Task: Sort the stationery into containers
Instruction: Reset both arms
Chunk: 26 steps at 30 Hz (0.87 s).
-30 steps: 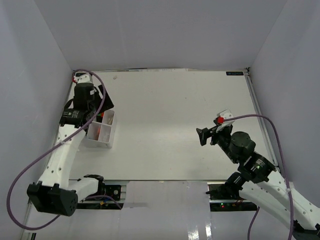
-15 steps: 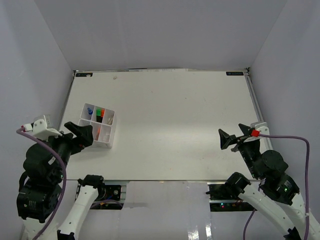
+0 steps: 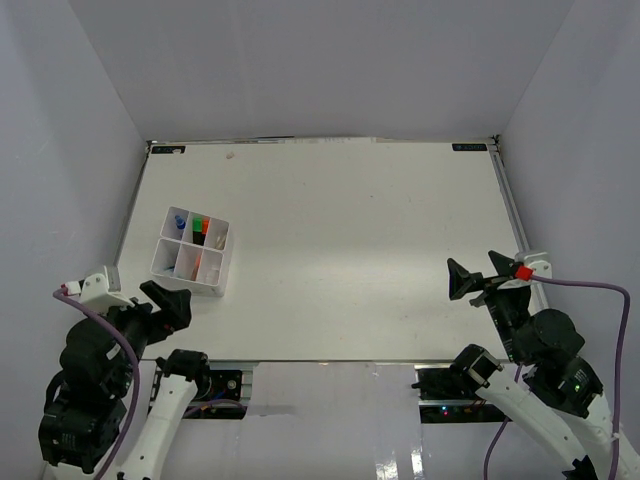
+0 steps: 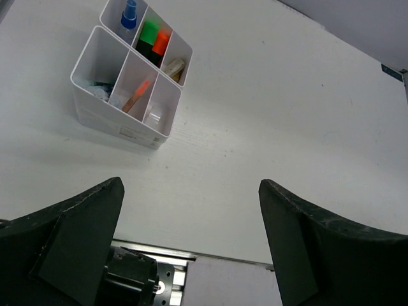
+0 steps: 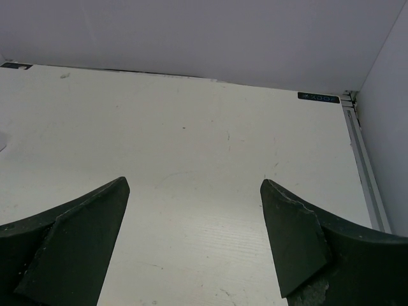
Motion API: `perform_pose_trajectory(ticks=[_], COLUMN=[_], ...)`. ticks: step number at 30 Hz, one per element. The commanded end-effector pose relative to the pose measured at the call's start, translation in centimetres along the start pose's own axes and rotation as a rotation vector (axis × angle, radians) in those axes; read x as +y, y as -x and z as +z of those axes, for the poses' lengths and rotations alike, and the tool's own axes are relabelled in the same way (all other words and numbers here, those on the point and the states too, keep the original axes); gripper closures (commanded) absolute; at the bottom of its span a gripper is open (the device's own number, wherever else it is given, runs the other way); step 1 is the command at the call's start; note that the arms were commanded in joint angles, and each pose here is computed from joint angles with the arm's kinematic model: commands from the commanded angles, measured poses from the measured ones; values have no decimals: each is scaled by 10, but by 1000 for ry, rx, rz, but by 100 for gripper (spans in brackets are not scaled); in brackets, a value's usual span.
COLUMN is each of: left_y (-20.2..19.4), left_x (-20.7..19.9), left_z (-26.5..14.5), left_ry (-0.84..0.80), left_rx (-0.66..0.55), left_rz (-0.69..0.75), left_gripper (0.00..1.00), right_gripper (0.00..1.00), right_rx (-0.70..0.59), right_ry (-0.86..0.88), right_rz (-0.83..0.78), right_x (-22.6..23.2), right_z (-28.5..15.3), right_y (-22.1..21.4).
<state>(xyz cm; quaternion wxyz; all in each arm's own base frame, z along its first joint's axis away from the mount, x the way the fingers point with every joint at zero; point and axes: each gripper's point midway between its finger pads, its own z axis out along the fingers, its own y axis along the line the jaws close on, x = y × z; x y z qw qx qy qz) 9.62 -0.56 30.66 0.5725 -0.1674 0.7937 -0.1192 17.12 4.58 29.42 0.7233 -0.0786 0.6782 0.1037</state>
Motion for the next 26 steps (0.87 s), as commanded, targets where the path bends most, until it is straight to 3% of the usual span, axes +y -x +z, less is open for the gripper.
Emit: perform_pose_trajectory(ticks=[1,26], left_y=[-19,-62], left_x=[5,13], left_z=[6,35], left_ry=[6,-6], left_rx=[57,134], left_rz=[19,47], left_gripper=[2,2], right_gripper=[10,10], right_rx=[-20,19], right_ry=[-29,33], right_rz=[4,-33], right_x=[-3,15], right_z=[4,17], right_y=[3,-9])
